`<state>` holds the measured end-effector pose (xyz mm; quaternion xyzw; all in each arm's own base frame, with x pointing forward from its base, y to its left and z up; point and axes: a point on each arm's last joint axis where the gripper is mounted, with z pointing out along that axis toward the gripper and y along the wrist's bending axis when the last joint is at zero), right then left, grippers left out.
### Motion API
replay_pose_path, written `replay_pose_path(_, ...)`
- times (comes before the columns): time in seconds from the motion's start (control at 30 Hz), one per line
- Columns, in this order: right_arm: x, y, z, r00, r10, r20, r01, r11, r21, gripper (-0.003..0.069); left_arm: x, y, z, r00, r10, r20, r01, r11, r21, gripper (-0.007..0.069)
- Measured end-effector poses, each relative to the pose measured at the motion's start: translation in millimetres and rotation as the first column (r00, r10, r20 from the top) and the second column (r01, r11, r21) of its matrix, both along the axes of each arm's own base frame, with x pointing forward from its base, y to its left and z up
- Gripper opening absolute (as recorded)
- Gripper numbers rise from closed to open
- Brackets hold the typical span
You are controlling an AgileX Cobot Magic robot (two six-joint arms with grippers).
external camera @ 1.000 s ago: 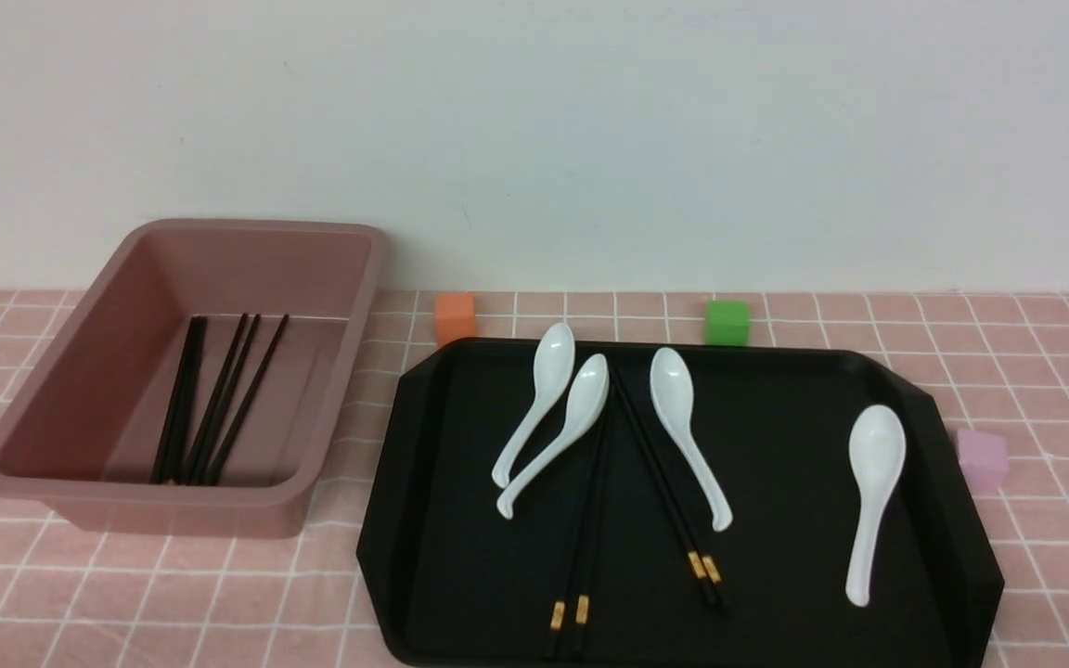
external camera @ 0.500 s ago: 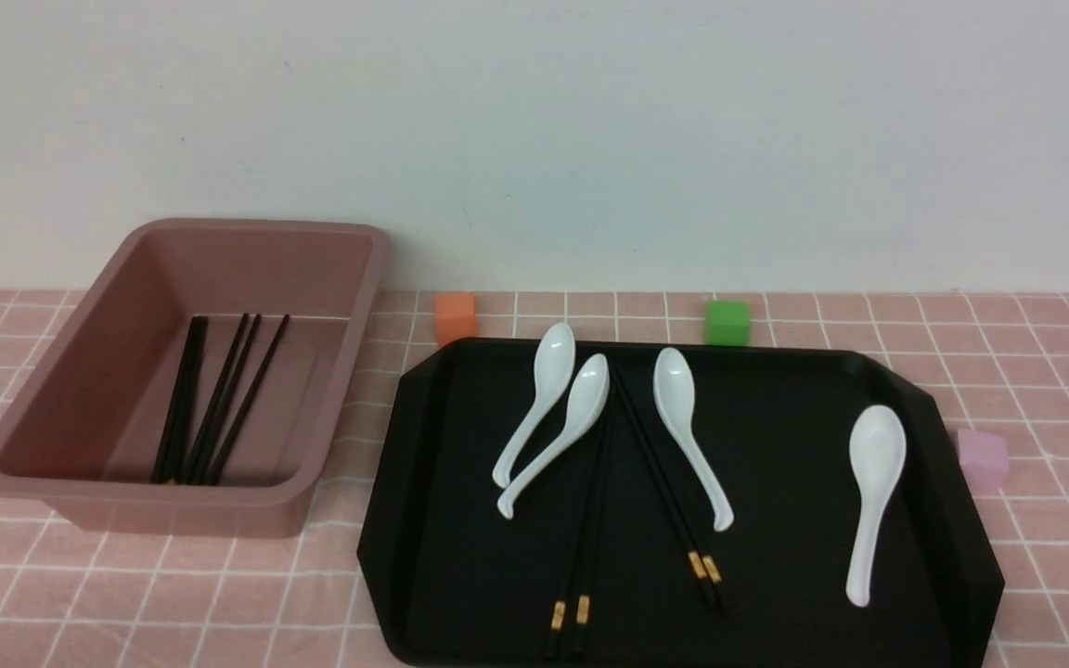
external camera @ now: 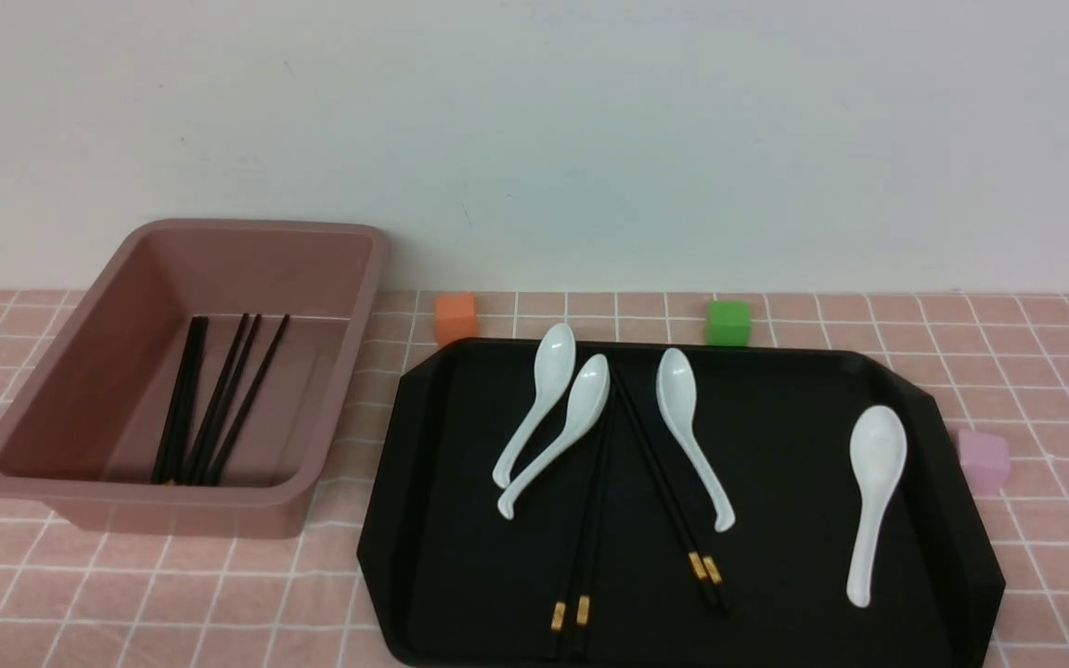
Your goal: On pink tablecloth take chopsticks from black tray and put them in box.
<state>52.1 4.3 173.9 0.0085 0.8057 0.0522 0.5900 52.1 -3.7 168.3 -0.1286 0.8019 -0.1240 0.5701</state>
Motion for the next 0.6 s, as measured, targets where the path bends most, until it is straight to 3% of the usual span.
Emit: replay_pose_path(0.6, 0.0, -0.1, 0.0, 1.0, 0.0, 0.0, 0.0, 1.0, -0.001, 0.0022, 0.0, 0.0, 0.0, 1.0, 0.0, 0.0, 0.0, 1.0, 0.0, 0.0239)
